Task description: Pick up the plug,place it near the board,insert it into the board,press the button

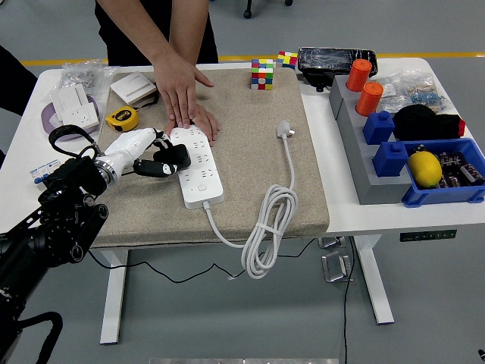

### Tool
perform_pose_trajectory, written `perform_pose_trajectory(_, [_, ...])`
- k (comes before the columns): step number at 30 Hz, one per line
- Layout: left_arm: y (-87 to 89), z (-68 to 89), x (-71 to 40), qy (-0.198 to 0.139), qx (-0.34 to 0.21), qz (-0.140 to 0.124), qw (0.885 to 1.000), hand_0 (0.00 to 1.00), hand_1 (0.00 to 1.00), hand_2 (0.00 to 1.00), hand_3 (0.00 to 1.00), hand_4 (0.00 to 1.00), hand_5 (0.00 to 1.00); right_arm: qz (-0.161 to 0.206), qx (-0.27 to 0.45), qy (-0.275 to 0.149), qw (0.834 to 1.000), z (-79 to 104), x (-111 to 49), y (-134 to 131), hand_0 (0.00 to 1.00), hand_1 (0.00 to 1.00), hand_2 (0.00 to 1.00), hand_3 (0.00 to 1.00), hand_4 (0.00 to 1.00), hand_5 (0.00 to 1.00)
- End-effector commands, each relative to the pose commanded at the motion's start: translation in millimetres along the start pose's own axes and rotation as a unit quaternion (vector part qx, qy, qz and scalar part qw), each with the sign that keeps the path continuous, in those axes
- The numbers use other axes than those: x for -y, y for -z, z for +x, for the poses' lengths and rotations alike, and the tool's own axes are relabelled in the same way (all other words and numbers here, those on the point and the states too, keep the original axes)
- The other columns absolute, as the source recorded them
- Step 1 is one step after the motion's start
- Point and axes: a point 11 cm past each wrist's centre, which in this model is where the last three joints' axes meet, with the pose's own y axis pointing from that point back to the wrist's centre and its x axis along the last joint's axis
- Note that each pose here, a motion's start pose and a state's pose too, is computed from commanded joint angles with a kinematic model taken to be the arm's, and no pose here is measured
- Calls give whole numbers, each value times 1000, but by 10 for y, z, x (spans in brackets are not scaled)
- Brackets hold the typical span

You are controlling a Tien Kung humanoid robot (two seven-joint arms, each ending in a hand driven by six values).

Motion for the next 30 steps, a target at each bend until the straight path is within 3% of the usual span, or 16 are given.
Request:
perform_pose_trajectory(5, [12,11,-3,-3,1,0,1000,647,679,533,513,790,397,0,1,0,1000,0,0,4,844,771,756,790,998,957])
perform_pose_trajectory(6, [13,16,-4,-5,1,0,1000,590,608,497,493,713,279,0,1,0,1000,-1,0,4,846,771,756,790,998,959])
perform_pose_trajectory(11, [23,41,-4,-12,2,1,1000,590,608,497,493,713,279,0,2,1,1000,-3,-1,4,846,771,756,790,998,959])
perform_pose_trajectory(12, [24,43,-5,-13,2,1,1000,520,498,443,450,645,114,0,2,1,1000,-3,-1,4,845,771,756,789,998,966])
perform_pose_trajectory(18, [35,26,-12,-13,2,1,1000,520,498,443,450,645,114,-1,2,1,1000,-2,0,-4,845,771,756,789,998,966])
perform_pose_trajectory(19, [37,21,-14,-12,2,1,1000,508,488,422,423,581,66,-1,2,1,1000,-2,0,-7,845,771,756,789,998,974])
perform_pose_trajectory(24, [41,11,-19,-10,4,1,1000,508,491,415,408,549,52,-2,1,0,1000,-1,1,-15,845,771,755,789,998,983])
perform_pose_trajectory(30, [61,35,-44,-15,5,2,1000,508,491,415,408,549,52,-3,2,1,1000,-4,1,-22,845,771,755,789,998,983])
